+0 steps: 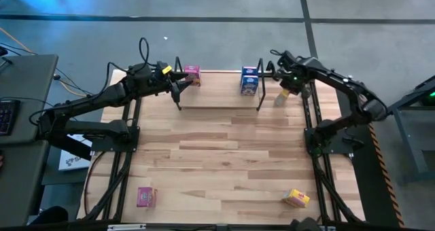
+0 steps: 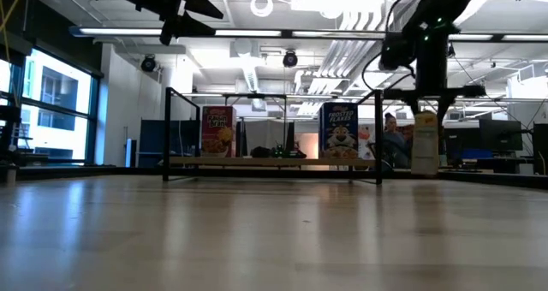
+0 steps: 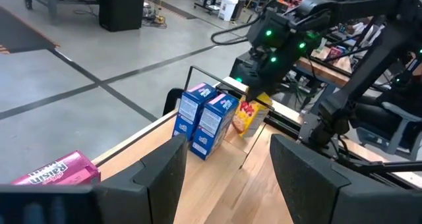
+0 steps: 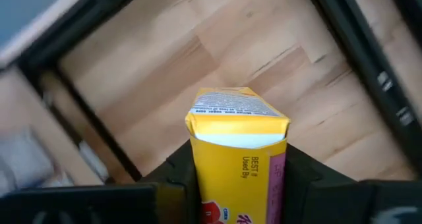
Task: Stack cereal on shelf
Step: Put the top yellow cereal box on the shelf
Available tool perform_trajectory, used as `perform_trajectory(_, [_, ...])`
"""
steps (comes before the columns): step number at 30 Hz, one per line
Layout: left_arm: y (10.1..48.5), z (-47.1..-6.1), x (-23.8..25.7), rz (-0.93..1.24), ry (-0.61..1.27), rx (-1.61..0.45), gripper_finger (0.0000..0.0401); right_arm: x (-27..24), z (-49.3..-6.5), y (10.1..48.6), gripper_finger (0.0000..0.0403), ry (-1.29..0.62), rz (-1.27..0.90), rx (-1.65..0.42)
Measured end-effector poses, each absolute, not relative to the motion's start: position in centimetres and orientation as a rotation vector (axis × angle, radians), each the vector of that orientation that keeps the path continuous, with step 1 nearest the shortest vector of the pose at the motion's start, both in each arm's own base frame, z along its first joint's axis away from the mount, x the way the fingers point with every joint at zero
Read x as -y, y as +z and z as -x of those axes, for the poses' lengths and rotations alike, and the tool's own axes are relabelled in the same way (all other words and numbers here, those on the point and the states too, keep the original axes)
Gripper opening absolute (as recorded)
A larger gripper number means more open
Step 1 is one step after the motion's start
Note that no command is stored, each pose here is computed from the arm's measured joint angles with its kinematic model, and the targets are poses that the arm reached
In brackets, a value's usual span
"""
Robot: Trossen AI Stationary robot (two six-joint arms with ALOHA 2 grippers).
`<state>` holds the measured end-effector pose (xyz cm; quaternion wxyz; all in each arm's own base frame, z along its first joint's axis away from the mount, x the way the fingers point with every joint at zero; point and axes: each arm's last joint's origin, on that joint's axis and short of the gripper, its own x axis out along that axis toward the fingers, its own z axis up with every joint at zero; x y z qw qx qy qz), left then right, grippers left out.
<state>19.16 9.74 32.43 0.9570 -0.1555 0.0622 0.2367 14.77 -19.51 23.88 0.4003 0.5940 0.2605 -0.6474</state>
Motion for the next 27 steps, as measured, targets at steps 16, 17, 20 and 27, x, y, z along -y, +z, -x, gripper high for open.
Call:
perform_trajectory(16, [34.4,-19.4,-9.7,0.305,0.414,0.073,0.0209,11.1,-12.9,31.3,0.0109,-0.404,-1.296,-0.78])
perform_trajectory(17, [34.7,-19.4,-9.7,0.298,0.409,0.102,0.0209,10.6,-13.3,31.9,0.0109,-0.336,-1.279,-0.734])
perform_trajectory(20, [35.3,-19.3,-9.7,0.28,0.399,0.168,0.0209,9.5,-15.0,33.9,0.0109,-0.172,-1.187,-0.58])
perform_trajectory(27, [36.1,-19.2,-9.6,0.259,0.385,0.243,0.0209,8.9,-20.5,39.4,0.0109,0.12,-0.859,-0.061])
